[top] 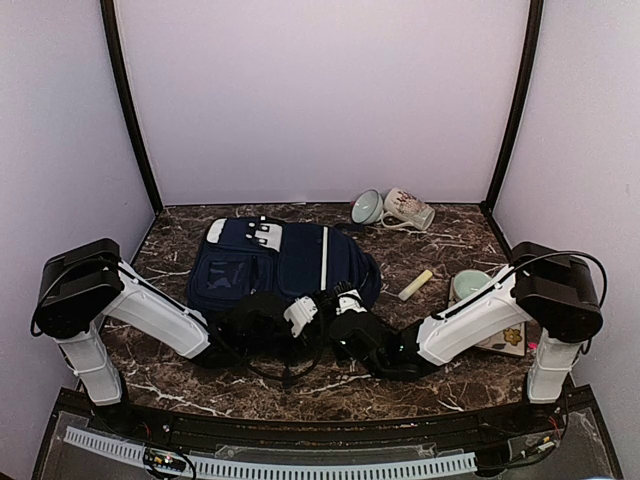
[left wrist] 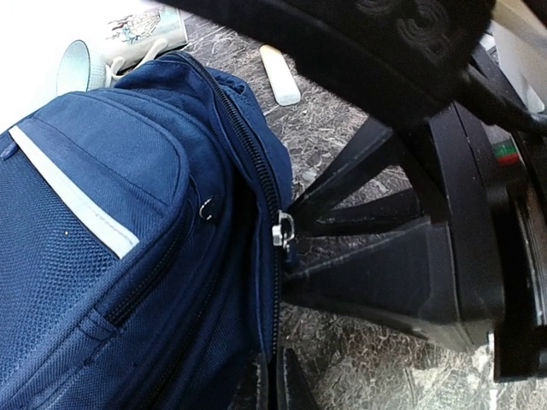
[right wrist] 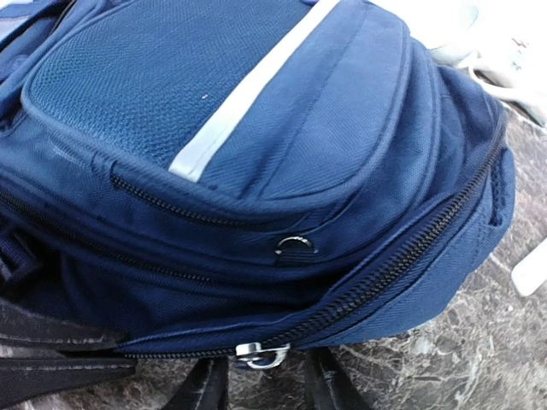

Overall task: Pack the student bag
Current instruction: Grab the largest pocket of the student bag, then zip the student bag into the largest pocket of the bag.

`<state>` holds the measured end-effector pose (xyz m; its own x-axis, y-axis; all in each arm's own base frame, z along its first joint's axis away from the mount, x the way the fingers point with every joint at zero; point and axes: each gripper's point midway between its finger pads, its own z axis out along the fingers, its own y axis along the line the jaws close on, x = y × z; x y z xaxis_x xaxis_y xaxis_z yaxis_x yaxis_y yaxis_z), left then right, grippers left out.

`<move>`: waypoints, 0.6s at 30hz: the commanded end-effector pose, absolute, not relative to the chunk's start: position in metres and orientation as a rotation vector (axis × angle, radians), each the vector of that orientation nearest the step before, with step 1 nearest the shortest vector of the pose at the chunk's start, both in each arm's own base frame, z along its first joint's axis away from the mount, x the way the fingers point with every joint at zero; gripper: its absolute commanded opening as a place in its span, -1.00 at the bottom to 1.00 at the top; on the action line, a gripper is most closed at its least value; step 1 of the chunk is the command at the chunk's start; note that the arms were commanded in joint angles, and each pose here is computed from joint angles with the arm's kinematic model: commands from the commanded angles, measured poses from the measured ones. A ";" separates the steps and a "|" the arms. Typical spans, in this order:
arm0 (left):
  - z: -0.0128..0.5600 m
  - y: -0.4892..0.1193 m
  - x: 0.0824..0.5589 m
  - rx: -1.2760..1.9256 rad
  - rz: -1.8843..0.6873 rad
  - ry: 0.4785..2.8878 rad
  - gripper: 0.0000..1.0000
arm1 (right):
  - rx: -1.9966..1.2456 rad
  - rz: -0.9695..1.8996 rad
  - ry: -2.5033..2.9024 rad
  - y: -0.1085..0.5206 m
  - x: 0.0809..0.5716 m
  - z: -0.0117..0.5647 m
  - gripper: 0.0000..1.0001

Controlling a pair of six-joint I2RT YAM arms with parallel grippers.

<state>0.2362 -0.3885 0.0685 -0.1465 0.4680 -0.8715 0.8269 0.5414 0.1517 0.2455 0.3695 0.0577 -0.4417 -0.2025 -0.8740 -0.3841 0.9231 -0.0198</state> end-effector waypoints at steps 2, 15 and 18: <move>0.105 -0.409 0.223 1.065 -0.588 1.690 -1.00 | -0.380 0.231 1.992 0.374 0.256 0.072 -0.85; 0.103 -0.402 0.231 1.039 -0.523 1.698 -1.00 | -0.369 0.257 2.044 0.347 0.251 0.073 -1.00; 0.102 -0.401 0.233 1.033 -0.509 1.701 -1.00 | -0.334 0.269 2.073 0.331 0.256 0.074 -1.00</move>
